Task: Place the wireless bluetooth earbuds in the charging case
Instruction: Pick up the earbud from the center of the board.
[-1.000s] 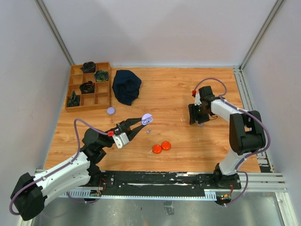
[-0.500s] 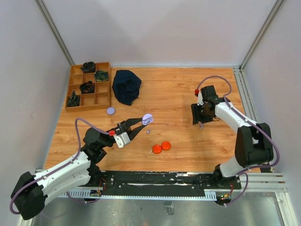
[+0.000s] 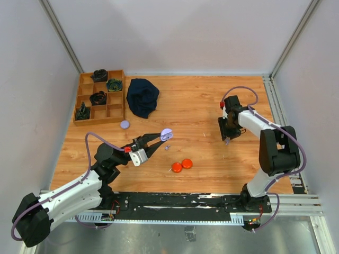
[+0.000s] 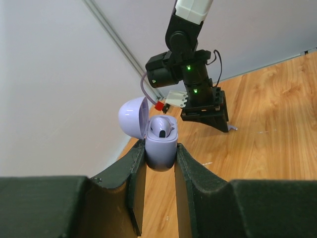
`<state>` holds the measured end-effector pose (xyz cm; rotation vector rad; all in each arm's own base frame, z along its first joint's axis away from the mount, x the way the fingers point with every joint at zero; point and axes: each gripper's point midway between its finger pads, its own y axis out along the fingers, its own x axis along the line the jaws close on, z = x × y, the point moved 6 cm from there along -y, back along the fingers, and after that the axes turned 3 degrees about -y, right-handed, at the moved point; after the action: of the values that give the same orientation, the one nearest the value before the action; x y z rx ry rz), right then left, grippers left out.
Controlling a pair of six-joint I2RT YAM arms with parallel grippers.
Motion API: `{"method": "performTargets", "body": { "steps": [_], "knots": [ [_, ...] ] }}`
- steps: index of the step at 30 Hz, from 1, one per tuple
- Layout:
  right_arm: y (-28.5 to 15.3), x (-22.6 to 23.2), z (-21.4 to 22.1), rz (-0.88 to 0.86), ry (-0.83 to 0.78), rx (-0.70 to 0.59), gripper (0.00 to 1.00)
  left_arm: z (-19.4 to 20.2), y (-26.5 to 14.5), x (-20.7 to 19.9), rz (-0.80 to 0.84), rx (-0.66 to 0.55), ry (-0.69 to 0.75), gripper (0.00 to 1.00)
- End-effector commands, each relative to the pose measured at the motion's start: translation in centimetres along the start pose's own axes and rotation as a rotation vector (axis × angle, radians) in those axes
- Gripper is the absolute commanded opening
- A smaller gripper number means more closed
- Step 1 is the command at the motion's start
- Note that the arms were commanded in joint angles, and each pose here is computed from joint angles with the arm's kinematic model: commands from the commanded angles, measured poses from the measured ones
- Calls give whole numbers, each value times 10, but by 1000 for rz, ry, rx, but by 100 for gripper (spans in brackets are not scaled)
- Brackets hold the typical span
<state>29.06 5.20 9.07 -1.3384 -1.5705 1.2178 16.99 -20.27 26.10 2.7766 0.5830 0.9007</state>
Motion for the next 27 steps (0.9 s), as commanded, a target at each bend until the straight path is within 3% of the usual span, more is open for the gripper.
{"method": "performTargets", "body": {
  "steps": [1,17,27],
  "knots": [
    [3,-10,-6,23,5,14,42,-12,4,10,-14,-33,34,0],
    [20,-12,9,13,2,91,25,-12,6,8,4,-37,25,0],
    [-11,-5,3,-5,-23,-7,18,-14,8,7,17,-49,-8,0]
  ]
}}
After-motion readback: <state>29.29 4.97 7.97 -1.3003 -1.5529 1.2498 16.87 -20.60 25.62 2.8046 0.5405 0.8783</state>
